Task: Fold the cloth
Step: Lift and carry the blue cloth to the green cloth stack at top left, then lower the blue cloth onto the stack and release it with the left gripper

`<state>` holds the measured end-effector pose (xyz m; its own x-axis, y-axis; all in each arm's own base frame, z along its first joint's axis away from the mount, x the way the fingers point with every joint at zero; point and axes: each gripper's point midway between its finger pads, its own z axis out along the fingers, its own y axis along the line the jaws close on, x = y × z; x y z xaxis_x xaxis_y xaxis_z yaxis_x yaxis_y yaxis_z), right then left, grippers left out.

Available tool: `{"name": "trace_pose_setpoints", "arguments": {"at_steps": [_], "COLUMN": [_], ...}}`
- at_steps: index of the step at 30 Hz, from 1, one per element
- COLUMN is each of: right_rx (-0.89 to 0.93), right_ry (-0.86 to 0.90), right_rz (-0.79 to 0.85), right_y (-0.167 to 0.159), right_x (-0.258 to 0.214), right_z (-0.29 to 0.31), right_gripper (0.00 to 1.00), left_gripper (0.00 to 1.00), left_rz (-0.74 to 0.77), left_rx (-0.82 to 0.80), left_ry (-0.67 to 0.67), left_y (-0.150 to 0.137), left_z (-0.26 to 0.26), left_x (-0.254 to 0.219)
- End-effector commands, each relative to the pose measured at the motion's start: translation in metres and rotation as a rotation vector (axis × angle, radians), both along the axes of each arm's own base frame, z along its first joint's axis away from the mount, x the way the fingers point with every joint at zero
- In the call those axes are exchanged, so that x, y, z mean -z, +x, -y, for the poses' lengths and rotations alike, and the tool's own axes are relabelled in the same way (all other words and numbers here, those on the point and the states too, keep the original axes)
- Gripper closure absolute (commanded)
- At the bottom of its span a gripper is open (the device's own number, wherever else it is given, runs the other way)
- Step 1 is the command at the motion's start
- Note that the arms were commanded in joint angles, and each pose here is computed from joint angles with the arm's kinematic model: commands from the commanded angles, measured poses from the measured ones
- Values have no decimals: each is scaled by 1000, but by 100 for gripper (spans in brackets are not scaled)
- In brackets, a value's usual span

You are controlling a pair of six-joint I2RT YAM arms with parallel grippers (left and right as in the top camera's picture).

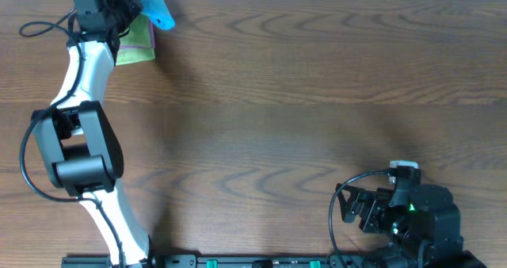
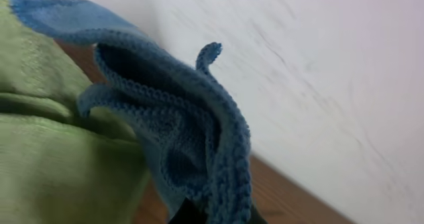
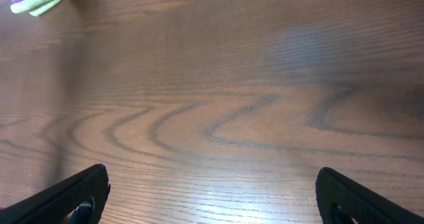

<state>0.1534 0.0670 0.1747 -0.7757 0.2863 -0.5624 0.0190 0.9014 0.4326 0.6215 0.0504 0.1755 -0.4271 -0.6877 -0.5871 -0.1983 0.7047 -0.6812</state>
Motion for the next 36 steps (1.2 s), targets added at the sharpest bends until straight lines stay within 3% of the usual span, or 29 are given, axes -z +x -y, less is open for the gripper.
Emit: {"name": "trace_pose_setpoints", "arguments": {"at_steps": [1,20,36], "right_rx": [13,12,13], "right_ry": [9,9,9], "right_rz": [-5,-5,-5], "right_y": [0,0,0], "right_x": [1,1,1], "right_z": [1,1,1], "right_gripper": [1,1,1], "left_gripper": [94,94,94], "left_rz": [61,-34,-219], "left_rx": [-9,-40,-105], "left_ry": [28,19,136], "left_y": [6,-11,-43], "left_z": [-14,-52,-94], "left_x": [-25,-4,36]}}
